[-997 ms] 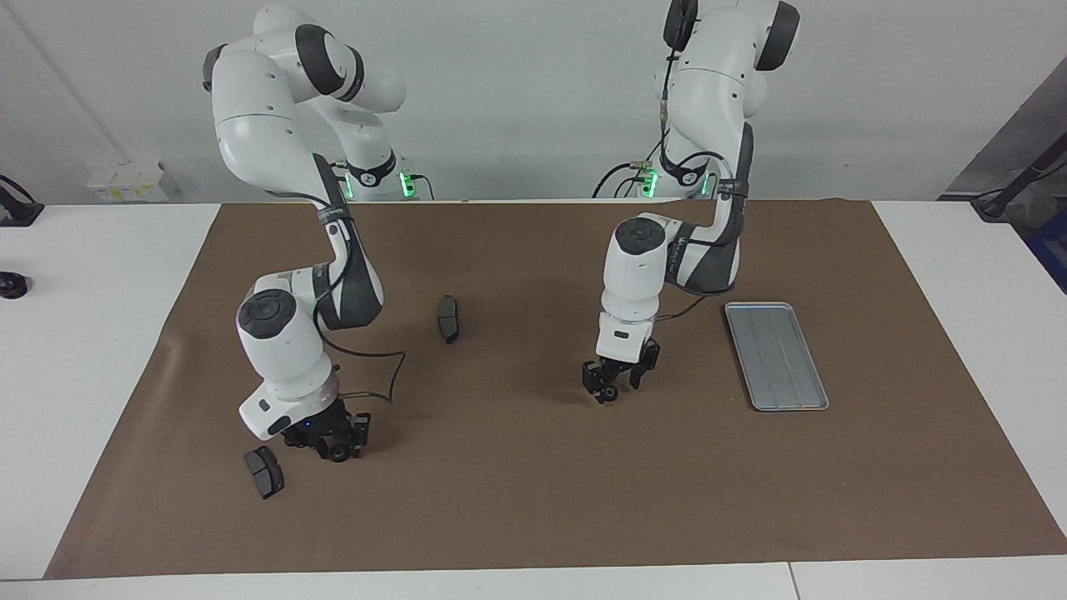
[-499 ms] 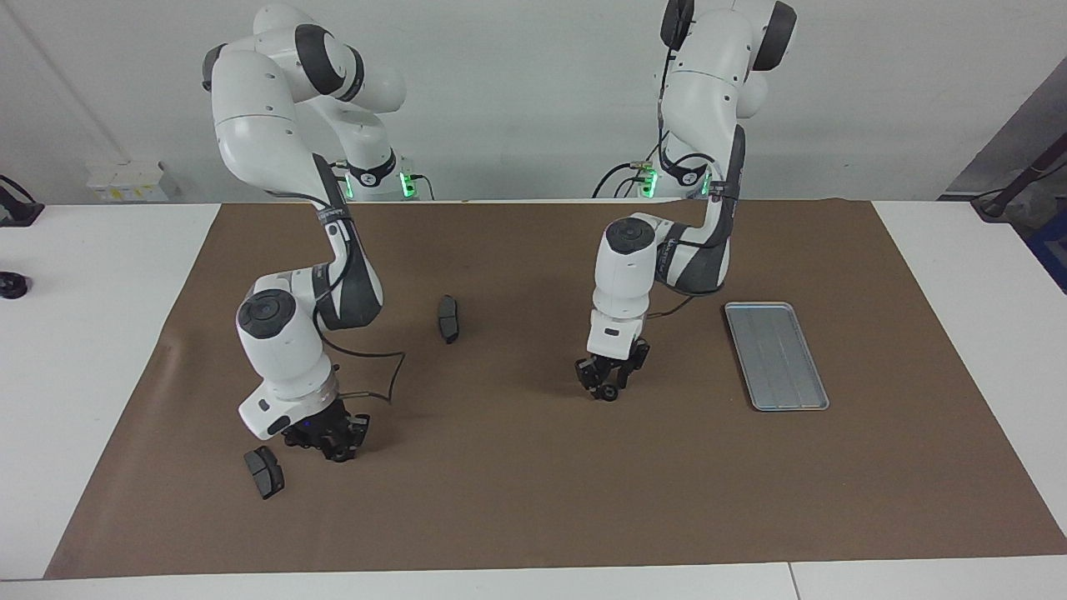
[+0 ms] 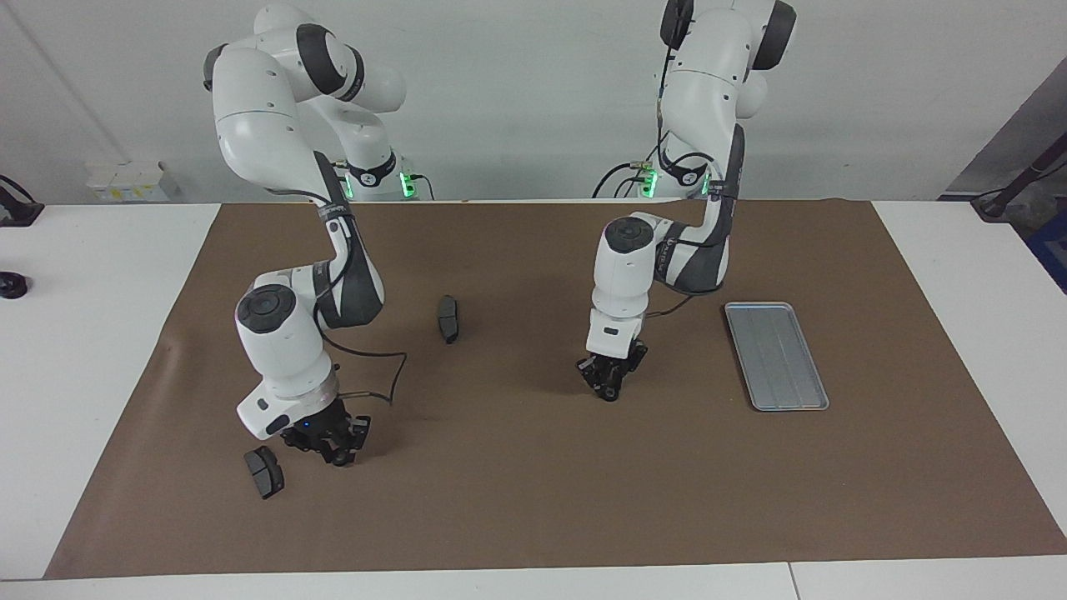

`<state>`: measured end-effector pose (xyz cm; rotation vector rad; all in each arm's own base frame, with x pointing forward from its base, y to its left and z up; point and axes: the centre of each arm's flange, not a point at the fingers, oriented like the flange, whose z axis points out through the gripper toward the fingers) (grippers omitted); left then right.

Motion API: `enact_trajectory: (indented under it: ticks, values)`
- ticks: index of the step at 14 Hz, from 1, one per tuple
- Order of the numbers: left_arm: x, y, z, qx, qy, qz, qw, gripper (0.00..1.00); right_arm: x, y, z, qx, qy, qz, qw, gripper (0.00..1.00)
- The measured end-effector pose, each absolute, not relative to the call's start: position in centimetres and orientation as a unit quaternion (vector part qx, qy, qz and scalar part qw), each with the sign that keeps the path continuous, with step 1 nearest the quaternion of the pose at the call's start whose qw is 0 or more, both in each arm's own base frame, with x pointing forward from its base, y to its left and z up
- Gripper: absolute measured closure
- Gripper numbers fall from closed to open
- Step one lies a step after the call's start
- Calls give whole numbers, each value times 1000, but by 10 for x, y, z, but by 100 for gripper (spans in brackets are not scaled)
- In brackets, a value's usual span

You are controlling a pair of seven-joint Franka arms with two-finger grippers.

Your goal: Pick bearing gear from pile to tray

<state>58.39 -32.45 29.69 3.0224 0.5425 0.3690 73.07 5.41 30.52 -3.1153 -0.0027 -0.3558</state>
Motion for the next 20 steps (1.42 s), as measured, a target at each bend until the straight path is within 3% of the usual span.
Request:
enact_trajectory:
  ticks: [2, 4, 7, 10, 15, 20]
  values:
    - [594, -316, 314, 977, 173, 121, 14, 66, 732, 65, 310, -993, -15, -119, 6, 65]
    - [608, -286, 361, 980, 151, 131, 2, 66, 731, 92, 316, -992, -33, -125, 10, 65]
    - [615, -202, 442, 987, 113, 114, -4, 66, 724, 158, 323, -988, -56, -140, 24, 65]
    - [614, -102, 478, 995, 61, 75, 0, 66, 701, 256, 333, -982, -55, -169, 60, 65]
    - [598, 7, 430, 998, 26, 50, 1, 66, 660, 366, 350, -967, -64, -214, 120, 65]
    - [550, 8, 368, 998, 40, 57, 3, 66, 607, 452, 338, -964, -54, -203, 162, 65]
